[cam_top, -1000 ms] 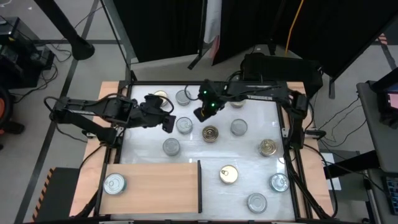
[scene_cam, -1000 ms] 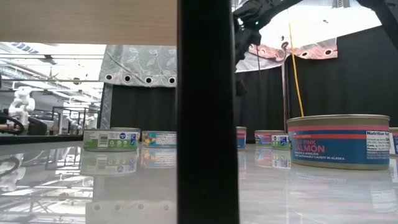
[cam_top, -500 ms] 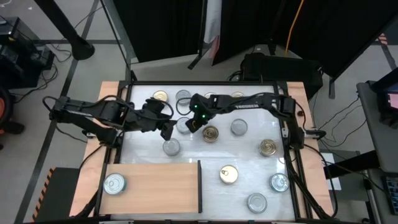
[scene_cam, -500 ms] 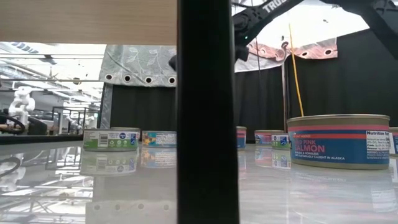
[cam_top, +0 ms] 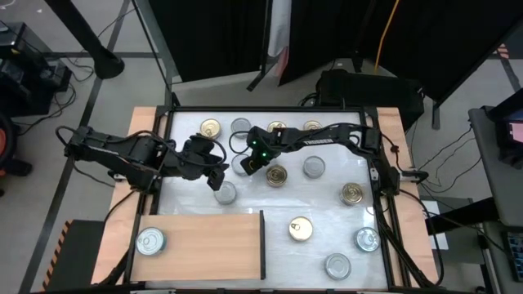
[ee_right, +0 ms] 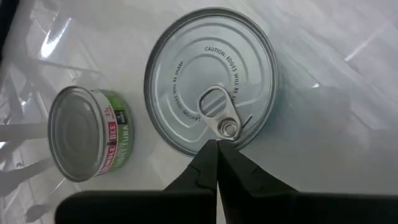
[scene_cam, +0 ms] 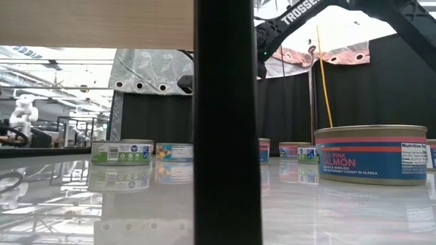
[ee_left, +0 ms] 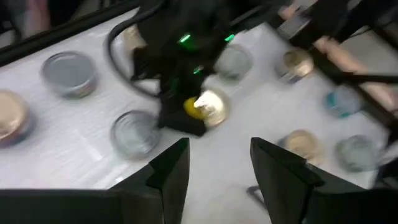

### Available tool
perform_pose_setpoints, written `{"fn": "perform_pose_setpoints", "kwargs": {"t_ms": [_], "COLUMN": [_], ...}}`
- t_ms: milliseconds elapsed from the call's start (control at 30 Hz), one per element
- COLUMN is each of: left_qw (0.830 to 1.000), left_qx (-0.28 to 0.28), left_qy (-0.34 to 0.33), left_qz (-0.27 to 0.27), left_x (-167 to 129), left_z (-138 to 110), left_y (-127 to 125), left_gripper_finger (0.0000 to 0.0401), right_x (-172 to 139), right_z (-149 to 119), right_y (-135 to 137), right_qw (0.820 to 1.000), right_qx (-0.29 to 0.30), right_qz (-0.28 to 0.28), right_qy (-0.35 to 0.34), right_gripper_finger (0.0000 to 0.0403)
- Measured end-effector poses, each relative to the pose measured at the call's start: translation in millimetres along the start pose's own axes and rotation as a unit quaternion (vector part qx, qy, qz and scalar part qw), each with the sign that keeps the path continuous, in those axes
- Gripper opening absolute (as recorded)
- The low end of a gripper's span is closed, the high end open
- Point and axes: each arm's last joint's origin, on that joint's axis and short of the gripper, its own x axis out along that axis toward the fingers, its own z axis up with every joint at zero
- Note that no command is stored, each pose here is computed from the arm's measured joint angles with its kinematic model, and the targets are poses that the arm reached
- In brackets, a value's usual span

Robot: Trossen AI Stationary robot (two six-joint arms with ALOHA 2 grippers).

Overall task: Stack canned seafood by type on shelf
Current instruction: Stack the top yellow blue tuna can on top of the yellow blue tuna can on the shelf

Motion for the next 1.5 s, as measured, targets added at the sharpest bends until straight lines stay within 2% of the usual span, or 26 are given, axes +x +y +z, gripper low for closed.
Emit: {"fn": "perform_pose_setpoints", "kwargs": {"t_ms": [133,267,533,800,900,967,1167,1267,1333,1500], "left_qw": [0.998,0.996,0.993,0.993,0.993,0.993,0.994,0.994,0.993,0.993], "left_qx": [0.005,-0.002,-0.021,-0.009,-0.007,-0.005,-0.009,-0.012,-0.019,-0.022], "left_qy": [0.033,0.047,0.072,0.079,0.086,0.089,0.089,0.092,0.095,0.100], "left_qz": [0.051,0.079,0.091,0.087,0.084,0.079,0.065,0.061,0.061,0.055], "left_x": [8.5,21.4,39.8,50.5,53.6,55.4,57.3,57.1,56.5,54.1], "left_z": [-11.8,-19.1,-22.9,-21.8,-21.1,-20.5,-18.6,-19.3,-20.7,-25.5], "left_y": [11.0,19.6,30.5,36.4,38.8,39.5,38.6,37.8,37.0,33.1], "left_gripper_finger": [0.0175,0.0175,0.0175,0.0175,0.0175,0.0175,0.0175,0.0175,0.0175,0.0175], "right_x": [-2.3,0.9,-8.2,-75.1,-105.8,-120.4,-119.7,-104.9,-91.1,-64.0], "right_z": [-3.6,-9.8,-17.5,-12.7,-12.1,-14.6,-18.5,-18.2,-16.3,-17.6], "right_y": [-2.4,-9.1,-12.6,-10.2,4.0,15.4,37.8,40.7,38.3,28.3], "right_qw": [1.000,0.998,0.992,0.985,0.983,0.975,0.943,0.937,0.938,0.945], "right_qx": [-0.015,-0.020,-0.038,-0.095,-0.155,-0.214,-0.331,-0.349,-0.344,-0.325], "right_qz": [-0.018,-0.046,-0.087,-0.120,-0.085,-0.062,-0.027,-0.023,-0.024,-0.037], "right_qy": [0.018,0.042,0.077,0.075,0.044,0.025,-0.018,-0.020,-0.018,0.013], "right_gripper_finger": [0.0000,0.0000,0.0000,0.0012,0.0043,0.0076,0.0222,0.0289,0.0315,0.0319]}}
